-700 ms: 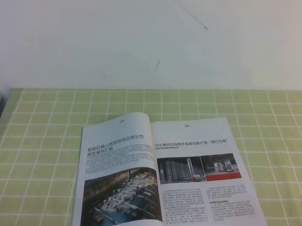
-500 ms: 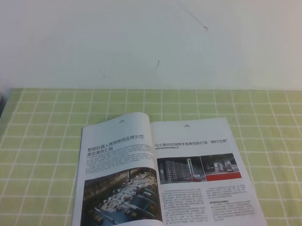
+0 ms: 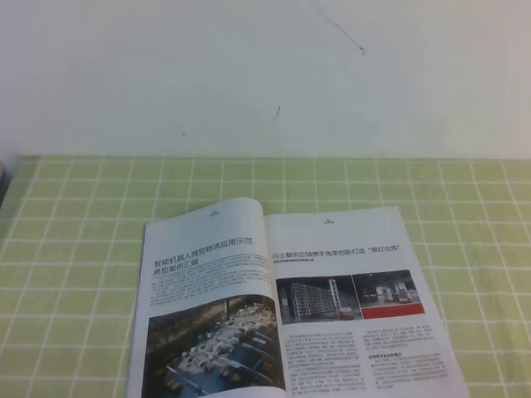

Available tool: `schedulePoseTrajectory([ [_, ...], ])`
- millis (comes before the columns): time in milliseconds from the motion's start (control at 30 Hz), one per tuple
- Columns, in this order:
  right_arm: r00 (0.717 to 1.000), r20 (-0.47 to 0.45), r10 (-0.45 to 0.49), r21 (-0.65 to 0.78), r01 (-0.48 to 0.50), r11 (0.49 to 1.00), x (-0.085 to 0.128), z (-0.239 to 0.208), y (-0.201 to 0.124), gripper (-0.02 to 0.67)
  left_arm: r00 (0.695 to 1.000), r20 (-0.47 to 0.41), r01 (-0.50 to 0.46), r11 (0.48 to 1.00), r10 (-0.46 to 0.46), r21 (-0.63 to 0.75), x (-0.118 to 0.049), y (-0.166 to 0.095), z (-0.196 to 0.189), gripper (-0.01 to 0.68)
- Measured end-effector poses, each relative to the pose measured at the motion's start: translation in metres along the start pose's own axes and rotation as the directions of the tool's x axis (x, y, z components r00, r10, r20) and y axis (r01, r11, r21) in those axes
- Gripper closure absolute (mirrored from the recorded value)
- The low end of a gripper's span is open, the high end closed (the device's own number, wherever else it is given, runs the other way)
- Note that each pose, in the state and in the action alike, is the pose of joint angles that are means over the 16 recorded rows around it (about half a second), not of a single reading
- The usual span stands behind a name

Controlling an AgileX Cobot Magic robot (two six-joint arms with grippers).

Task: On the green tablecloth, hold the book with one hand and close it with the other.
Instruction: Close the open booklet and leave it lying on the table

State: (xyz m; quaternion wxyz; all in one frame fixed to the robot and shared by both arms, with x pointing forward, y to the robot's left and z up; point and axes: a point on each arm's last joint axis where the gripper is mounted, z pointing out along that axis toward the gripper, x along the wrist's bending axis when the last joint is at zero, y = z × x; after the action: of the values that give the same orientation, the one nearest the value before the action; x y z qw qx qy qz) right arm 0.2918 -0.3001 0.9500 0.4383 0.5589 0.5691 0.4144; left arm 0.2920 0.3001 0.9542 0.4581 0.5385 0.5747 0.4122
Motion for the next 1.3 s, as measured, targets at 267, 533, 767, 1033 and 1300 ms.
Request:
schedulePoseTrajectory([
  [267, 1.000, 0.000, 0.000, 0.000, 0.000, 1.000, 0.000, 0.000, 0.000, 0.652, 1.000, -0.001, -0.002, 1.000, 0.002, 0.000, 0.000, 0.000, 0.000, 0.676],
  [533, 1.000, 0.000, 0.000, 0.000, 0.000, 1.000, 0.000, 0.000, 0.000, 0.652, 1.000, -0.001, -0.003, 1.000, 0.003, 0.000, 0.000, 0.000, 0.000, 0.676],
  [767, 1.000, 0.000, 0.000, -0.022, 0.000, 1.000, 0.000, 0.000, 0.002, 0.652, 1.000, -0.001, -0.005, 1.000, 0.005, -0.016, 0.000, 0.001, 0.000, 0.676],
  [1033, 1.000, -0.001, -0.006, -0.208, 0.005, 0.978, 0.000, -0.001, 0.018, 0.652, 1.000, 0.006, -0.016, 0.983, 0.018, -0.185, -0.001, 0.016, -0.001, 0.676],
  [1300, 1.000, 0.009, -0.023, -0.524, 0.024, 0.852, 0.001, -0.013, 0.046, 0.652, 0.999, 0.020, -0.021, 0.884, 0.035, -0.467, -0.003, 0.041, -0.010, 0.676],
])
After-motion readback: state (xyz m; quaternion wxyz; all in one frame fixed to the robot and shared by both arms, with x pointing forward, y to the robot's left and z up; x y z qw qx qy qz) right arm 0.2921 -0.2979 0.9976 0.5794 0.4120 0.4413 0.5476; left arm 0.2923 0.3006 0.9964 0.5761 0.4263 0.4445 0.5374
